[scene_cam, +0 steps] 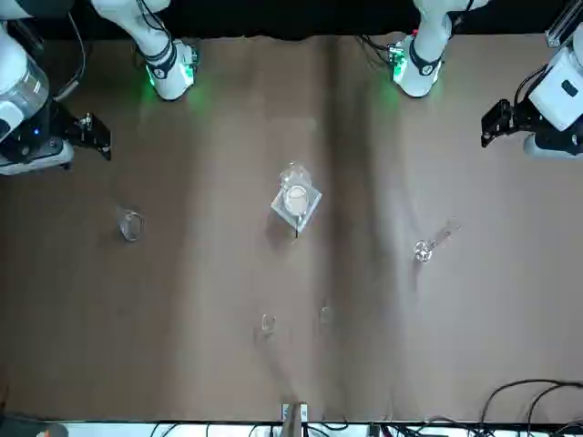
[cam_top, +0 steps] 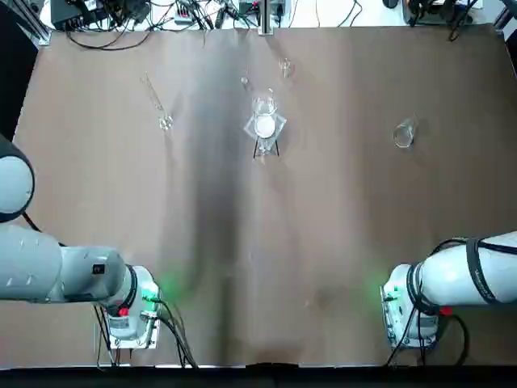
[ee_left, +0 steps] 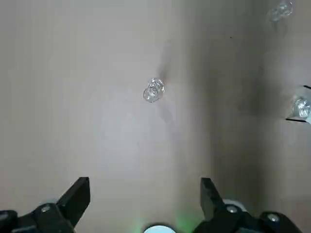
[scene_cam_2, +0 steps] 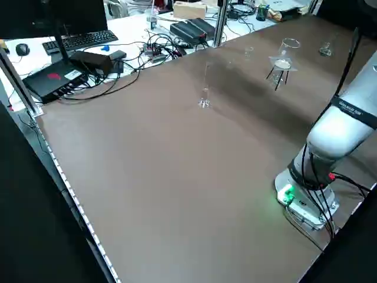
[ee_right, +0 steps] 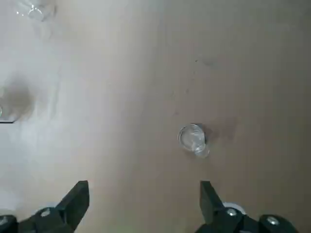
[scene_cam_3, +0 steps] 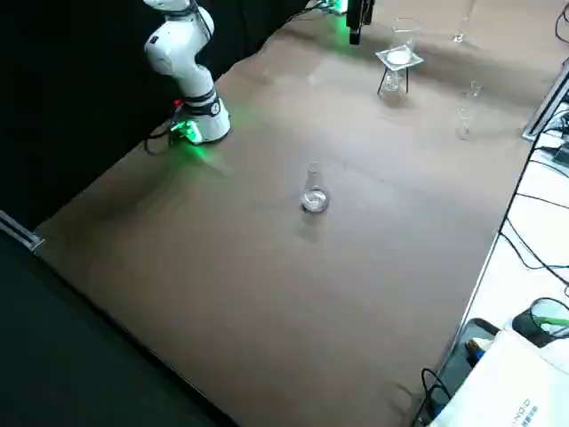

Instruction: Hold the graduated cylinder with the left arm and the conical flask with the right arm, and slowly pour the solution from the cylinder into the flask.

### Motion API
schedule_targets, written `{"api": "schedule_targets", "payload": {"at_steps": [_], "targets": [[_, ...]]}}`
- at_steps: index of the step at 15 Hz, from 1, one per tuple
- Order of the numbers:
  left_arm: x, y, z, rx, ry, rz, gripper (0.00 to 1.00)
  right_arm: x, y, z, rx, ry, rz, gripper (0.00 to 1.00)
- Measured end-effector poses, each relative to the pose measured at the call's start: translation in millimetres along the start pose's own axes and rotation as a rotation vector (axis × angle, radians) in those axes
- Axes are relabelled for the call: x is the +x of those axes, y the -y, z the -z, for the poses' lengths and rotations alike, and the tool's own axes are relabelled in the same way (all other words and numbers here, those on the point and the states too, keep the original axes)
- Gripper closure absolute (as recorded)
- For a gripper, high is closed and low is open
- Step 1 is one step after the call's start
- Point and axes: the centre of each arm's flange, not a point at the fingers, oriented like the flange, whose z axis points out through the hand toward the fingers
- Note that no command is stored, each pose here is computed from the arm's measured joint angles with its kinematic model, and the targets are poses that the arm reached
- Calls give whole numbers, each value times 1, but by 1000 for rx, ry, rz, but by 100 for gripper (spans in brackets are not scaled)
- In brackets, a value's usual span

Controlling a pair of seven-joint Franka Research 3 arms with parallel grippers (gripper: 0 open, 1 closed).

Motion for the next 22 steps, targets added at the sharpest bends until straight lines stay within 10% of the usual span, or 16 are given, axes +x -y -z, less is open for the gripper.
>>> {"api": "schedule_targets", "payload": {"at_steps": [9,22], "targets": [[6,11,-10,3,19,-42,0,-1,-19,0,-1,-4,-35,0],[19,154,-63,-155,-22,-889,0,1,-12,0,1,-12,-23,0]]}}
